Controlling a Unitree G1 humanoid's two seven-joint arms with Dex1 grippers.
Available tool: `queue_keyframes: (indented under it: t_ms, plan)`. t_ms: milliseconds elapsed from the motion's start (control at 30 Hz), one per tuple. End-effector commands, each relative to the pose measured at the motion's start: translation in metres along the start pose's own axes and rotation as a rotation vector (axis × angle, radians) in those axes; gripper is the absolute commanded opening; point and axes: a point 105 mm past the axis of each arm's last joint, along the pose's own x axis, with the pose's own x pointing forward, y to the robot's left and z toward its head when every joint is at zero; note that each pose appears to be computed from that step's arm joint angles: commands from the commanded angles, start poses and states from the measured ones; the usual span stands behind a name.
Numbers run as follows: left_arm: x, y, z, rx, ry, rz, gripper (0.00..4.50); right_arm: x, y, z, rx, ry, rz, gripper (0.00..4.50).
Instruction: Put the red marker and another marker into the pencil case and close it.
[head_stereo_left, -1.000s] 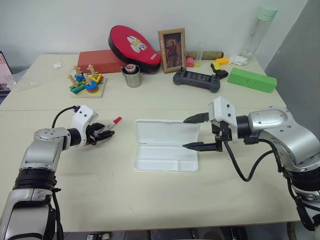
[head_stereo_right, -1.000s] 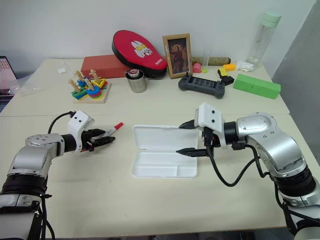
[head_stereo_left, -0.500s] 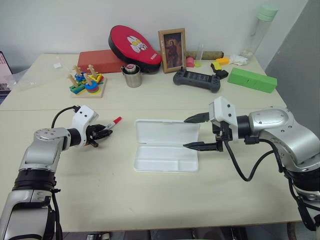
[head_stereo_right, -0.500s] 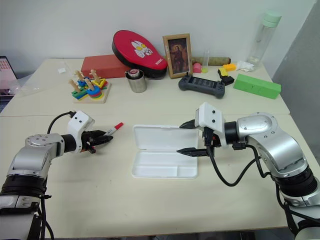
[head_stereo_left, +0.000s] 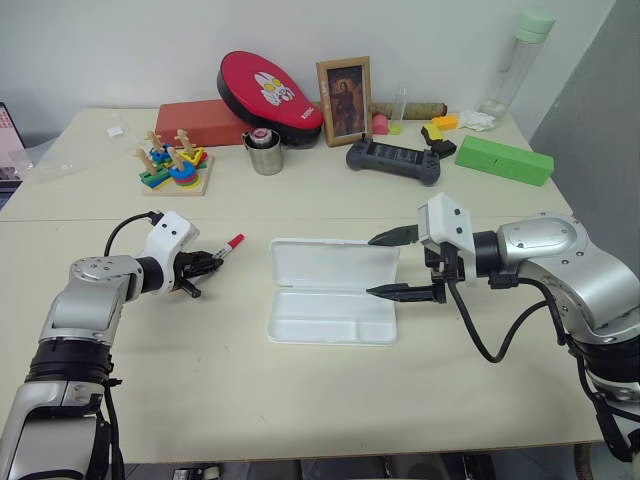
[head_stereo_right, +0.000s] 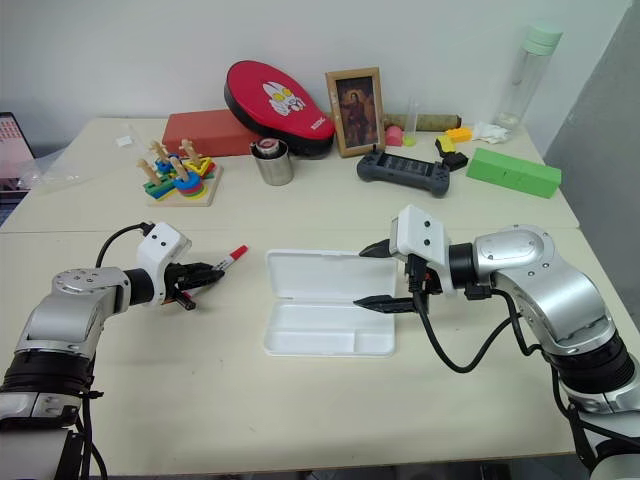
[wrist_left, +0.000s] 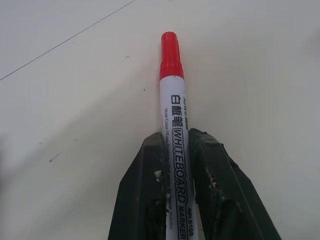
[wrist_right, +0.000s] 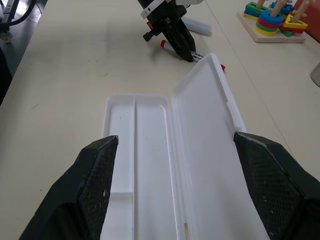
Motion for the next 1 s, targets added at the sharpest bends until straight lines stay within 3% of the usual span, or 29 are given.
queue_keyframes:
  t_ms: [33, 267, 467, 567, 700, 833, 1000]
  plan:
    - [-0.003, 0.002, -0.009, 0.009, 0.047, 0.010, 0.43, -0.003, 0.001, 0.007, -0.049, -0.004, -0.007, 3.84]
    - [-0.005, 0.003, -0.006, 0.033, 0.043, 0.026, 0.43, -0.002, 0.001, 0.007, -0.050, -0.004, -0.004, 3.84]
    - [-0.024, -0.007, 0.026, 0.123, -0.039, -0.002, 0.43, -0.004, 0.001, 0.006, -0.050, 0.002, -0.008, 3.84]
    - [-0.036, -0.022, 0.038, 0.177, -0.064, -0.060, 0.43, -0.005, 0.001, 0.006, -0.051, 0.004, -0.011, 3.84]
    - [-0.075, -0.080, 0.036, 0.318, -0.006, -0.345, 0.43, -0.007, -0.001, 0.005, -0.056, 0.008, -0.021, 3.84]
    - [-0.088, -0.098, 0.039, 0.355, 0.014, -0.424, 0.43, -0.008, -0.002, 0.005, -0.055, 0.008, -0.021, 3.84]
    - [-0.082, -0.104, 0.048, 0.467, 0.015, -0.409, 0.43, -0.011, -0.009, 0.004, -0.059, 0.018, -0.048, 3.84]
